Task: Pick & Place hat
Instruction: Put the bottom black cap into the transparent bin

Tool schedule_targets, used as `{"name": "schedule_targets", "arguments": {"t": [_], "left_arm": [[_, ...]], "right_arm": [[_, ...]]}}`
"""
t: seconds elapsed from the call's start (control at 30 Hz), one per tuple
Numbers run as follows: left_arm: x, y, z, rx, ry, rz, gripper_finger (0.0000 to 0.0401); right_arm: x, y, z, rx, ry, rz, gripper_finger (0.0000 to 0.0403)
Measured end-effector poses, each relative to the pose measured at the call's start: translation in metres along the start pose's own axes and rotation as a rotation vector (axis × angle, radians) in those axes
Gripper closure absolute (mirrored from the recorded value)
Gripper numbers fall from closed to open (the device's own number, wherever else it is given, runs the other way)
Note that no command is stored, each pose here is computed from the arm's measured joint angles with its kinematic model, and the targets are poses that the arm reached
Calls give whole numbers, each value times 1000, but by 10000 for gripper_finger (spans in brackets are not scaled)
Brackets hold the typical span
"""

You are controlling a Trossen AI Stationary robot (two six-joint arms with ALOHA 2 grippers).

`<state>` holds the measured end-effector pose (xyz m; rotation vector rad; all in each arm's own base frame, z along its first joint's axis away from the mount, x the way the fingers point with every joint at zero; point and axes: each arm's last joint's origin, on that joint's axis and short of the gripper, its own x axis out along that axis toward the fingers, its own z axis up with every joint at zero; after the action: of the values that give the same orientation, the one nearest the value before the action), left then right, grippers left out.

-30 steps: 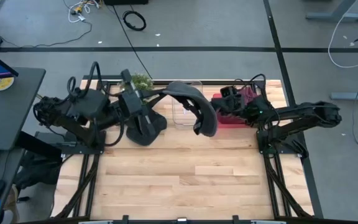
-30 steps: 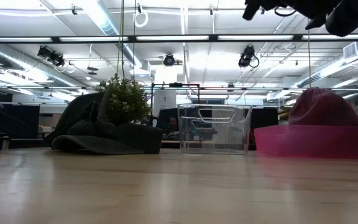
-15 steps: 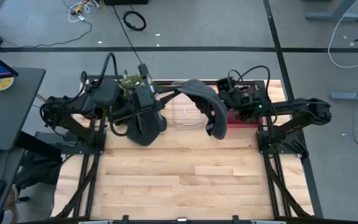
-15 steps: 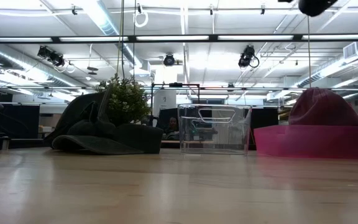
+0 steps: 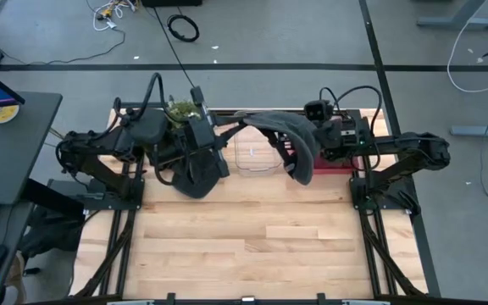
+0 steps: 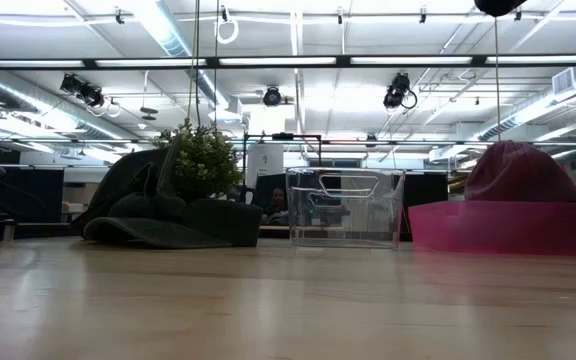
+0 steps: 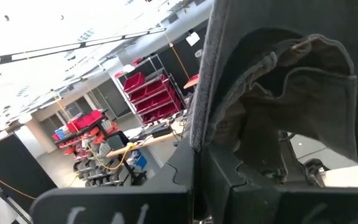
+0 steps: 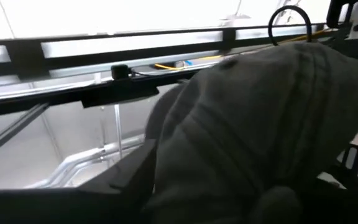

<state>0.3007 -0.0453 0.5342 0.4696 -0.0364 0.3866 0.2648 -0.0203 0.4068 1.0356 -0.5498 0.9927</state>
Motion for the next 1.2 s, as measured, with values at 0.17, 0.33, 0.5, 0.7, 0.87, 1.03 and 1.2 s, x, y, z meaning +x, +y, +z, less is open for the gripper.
{"name": "schedule_targets", "arguments": {"t": [0.17,0.33,0.5,0.7,0.87,1.03,1.2], "left_arm": [[1,1,-3,-36,22,-2,379],[1,1,-3,-59,35,19,316],[0,3,-6,-99,85,87,259],[-4,4,-16,-163,217,192,196],[-8,1,-27,-185,320,216,155],[-15,-11,-23,-90,320,121,138],[-19,-24,-12,118,272,81,138]], "right_arm": [[0,-2,-1,-48,23,-26,331],[0,-2,-1,-103,37,-25,386],[-2,-1,4,-162,23,-37,396],[-2,11,11,-202,7,-20,399],[-2,33,18,-261,-10,-11,401],[-5,49,31,-289,-68,-145,401],[-15,55,43,-254,-98,-313,402]]}}
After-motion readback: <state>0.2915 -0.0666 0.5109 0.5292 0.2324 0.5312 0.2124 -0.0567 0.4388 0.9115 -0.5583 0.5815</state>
